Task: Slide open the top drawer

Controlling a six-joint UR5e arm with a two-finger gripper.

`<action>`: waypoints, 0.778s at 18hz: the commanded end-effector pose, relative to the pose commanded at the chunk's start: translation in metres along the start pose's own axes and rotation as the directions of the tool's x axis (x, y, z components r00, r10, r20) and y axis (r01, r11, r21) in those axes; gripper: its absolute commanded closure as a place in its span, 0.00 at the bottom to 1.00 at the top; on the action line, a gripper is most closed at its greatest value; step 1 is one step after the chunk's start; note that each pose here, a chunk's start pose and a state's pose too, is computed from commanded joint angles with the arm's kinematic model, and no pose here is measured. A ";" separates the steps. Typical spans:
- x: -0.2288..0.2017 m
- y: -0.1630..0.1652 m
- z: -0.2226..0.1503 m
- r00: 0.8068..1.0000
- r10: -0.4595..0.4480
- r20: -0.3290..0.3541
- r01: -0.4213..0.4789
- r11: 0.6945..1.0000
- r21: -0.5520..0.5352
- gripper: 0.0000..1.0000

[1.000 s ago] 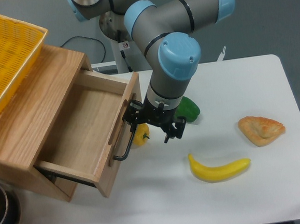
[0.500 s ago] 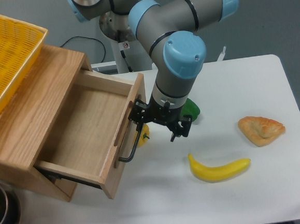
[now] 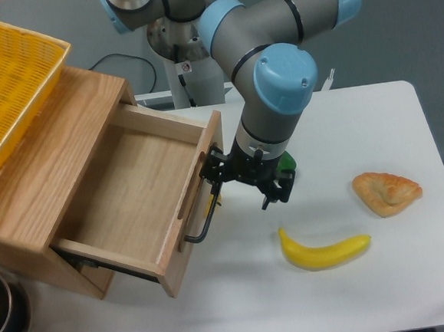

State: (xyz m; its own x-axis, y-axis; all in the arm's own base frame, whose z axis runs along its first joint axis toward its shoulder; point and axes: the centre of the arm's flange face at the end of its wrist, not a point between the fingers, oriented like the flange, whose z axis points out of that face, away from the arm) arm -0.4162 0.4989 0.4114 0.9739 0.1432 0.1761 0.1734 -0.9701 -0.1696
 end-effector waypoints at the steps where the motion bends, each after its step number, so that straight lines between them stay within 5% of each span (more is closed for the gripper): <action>1: 0.000 0.000 0.000 1.000 0.000 0.000 0.000 1.000 0.000 0.00; 14: 0.002 0.000 -0.024 1.000 -0.004 0.020 0.003 1.000 0.031 0.00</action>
State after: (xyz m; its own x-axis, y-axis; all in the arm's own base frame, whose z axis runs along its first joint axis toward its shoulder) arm -0.4175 0.4948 0.4352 0.9760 0.1505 0.1574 0.1807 -0.9632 -0.1991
